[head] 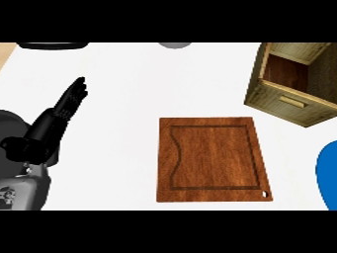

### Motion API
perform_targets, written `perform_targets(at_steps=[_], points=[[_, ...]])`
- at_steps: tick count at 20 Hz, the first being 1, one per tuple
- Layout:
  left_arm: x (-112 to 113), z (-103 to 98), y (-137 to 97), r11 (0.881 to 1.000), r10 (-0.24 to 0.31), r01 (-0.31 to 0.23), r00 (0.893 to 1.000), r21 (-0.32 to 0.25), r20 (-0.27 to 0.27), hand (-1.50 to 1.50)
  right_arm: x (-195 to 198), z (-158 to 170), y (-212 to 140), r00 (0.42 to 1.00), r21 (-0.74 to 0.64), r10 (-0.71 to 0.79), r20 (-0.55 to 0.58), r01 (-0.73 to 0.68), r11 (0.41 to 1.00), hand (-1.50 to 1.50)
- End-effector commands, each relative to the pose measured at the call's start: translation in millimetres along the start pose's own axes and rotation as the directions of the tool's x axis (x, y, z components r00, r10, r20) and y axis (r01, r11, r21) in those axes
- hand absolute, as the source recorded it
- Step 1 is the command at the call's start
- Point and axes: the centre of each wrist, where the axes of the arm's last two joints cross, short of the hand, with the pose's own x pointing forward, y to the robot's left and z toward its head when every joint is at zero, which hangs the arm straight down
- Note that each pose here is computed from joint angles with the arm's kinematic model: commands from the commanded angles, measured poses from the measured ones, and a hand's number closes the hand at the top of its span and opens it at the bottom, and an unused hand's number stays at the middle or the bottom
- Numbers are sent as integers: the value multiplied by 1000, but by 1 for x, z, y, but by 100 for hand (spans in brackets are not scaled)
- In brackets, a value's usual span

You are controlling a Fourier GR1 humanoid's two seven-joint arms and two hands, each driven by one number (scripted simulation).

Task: Pick the croissant from the cutting board and place it in the basket

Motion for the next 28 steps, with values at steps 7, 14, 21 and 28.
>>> perform_targets(at_steps=[7,14,21,28], points=[[-1,11,10,1000,9,-9,1000,-10,-10,0,-74,-26,7,995,-110,80,64,-72,991,150],[4,-3,-10,1000,-9,9,1000,-11,12,0,-67,-42,3,997,-186,-53,47,61,981,-150],[1,-8,-3,1000,6,-6,1000,-8,-5,0,-68,-47,-8,989,-163,-87,120,106,981,-150],[4,9,13,1000,-7,7,1000,15,1,0,-52,-67,-51,950,-223,-308,46,311,924,-150]])
